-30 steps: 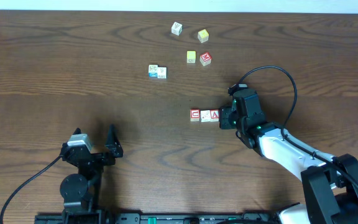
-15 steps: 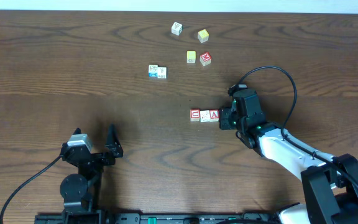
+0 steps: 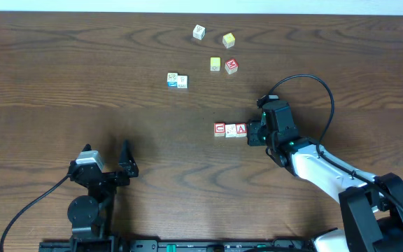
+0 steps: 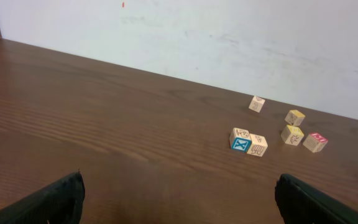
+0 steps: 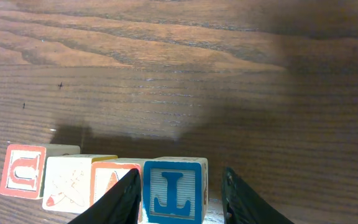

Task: Lift 4 blocks
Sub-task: 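Open the right gripper and raise it off the L block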

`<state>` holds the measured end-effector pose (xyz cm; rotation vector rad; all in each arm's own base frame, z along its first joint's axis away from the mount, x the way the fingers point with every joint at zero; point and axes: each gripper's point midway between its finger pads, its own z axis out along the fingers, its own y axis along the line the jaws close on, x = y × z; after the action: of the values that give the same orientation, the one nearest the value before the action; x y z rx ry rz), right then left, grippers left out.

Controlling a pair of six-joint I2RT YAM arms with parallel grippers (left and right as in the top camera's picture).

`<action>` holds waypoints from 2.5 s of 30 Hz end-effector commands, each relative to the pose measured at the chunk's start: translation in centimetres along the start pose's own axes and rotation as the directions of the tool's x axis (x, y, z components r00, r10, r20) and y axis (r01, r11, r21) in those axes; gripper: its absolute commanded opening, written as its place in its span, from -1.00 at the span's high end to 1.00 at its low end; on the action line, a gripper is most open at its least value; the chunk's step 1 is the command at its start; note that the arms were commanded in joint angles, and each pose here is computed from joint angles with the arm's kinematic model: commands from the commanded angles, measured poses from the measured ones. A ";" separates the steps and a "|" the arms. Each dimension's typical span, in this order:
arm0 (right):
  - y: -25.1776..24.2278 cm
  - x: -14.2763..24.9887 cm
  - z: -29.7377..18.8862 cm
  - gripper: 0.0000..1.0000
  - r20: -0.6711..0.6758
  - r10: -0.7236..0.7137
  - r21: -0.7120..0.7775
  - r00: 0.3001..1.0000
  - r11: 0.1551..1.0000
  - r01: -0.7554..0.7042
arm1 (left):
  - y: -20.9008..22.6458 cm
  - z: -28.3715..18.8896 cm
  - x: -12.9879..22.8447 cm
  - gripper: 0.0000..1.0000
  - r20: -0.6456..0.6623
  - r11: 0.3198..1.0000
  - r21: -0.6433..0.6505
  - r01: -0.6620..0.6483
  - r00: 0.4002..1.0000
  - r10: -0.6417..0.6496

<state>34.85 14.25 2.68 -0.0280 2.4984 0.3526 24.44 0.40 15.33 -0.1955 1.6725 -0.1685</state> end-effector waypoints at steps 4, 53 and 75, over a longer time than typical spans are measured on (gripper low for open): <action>-0.3 -1.3 0.0 0.26 0.037 0.008 0.022 0.999 1.000 -0.009 | 0.2 0.2 1.6 -0.96 -0.045 1.000 -0.002 -0.005 0.999 0.004; -0.7 0.2 -0.6 0.98 -0.092 0.047 0.043 0.995 0.998 -0.044 | 0.2 0.2 1.6 -0.96 -0.045 1.000 -0.002 -0.005 0.999 0.004; -2.4 -0.5 -0.6 0.98 -0.052 0.050 0.129 0.997 0.991 -0.043 | 0.2 0.2 1.6 -0.96 -0.045 1.000 -0.002 -0.005 0.999 0.004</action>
<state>34.22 12.33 2.36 0.0411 2.6010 0.2553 24.44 0.40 15.33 -0.1955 1.6725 -0.1685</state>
